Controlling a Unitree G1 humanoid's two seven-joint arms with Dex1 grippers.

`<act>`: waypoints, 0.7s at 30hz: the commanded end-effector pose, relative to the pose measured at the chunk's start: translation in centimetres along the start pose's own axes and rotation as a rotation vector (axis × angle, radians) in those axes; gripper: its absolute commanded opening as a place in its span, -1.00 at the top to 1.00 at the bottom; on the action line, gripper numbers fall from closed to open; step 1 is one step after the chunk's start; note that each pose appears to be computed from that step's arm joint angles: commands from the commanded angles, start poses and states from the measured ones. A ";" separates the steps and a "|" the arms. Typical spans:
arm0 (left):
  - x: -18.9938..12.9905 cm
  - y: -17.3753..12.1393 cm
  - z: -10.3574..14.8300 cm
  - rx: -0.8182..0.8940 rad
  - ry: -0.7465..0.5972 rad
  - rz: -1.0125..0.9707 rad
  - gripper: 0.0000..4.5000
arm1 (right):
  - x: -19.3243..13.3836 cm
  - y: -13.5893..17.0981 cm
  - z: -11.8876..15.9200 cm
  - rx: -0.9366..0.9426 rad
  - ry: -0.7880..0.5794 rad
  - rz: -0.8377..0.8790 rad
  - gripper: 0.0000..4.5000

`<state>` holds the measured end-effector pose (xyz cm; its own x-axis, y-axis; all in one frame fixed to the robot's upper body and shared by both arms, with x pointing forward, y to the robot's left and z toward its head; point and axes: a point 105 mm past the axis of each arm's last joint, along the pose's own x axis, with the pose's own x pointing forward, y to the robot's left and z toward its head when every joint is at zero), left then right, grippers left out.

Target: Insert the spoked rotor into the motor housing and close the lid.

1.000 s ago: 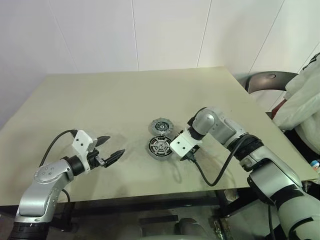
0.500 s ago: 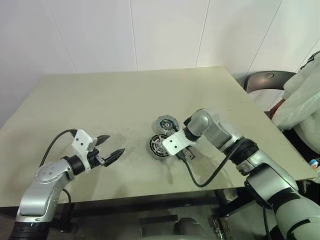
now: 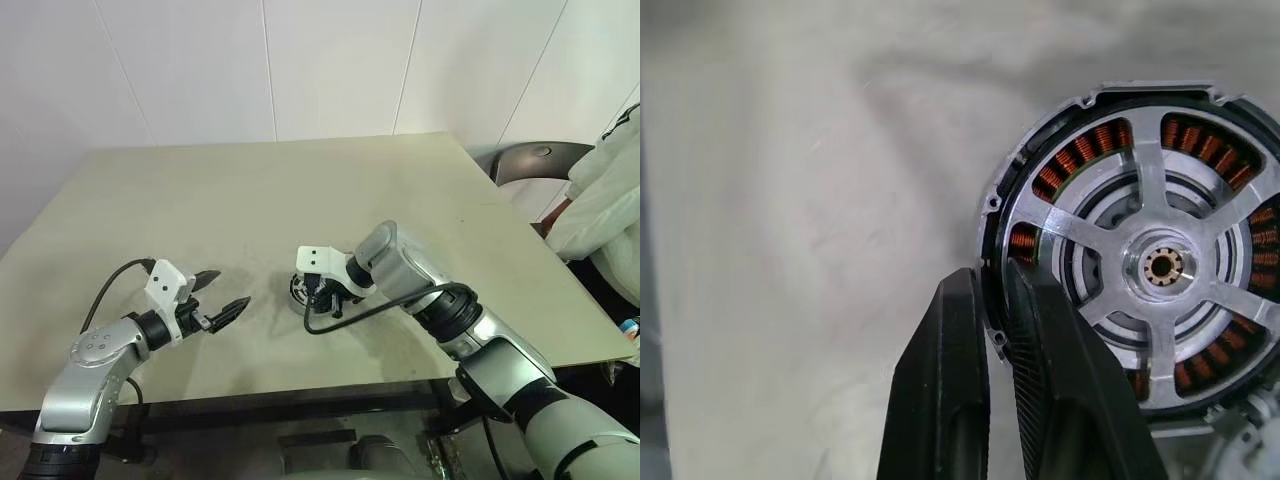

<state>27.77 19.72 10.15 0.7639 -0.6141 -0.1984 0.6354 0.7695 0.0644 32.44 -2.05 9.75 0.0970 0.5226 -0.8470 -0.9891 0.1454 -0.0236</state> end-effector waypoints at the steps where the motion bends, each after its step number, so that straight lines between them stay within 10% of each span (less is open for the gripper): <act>1: 0.1 0.3 1.1 0.040 -0.028 0.012 -1.00 | -1.2 -0.8 1.4 0.019 -0.039 -0.055 0.99; 9: 0.1 0.2 0.8 0.035 -0.022 0.015 -1.00 | -0.9 -0.4 0.3 -0.076 0.010 -0.035 0.99; 21: 0.3 0.3 0.9 0.033 -0.024 0.011 -1.00 | -2.7 0.8 2.0 -0.056 -0.080 0.007 -0.88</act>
<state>27.96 19.85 10.11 0.7726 -0.6030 -0.1987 0.6244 0.7783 0.0657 31.55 -2.28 10.81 0.0741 0.5494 -0.8322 -0.9930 0.1172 -0.0111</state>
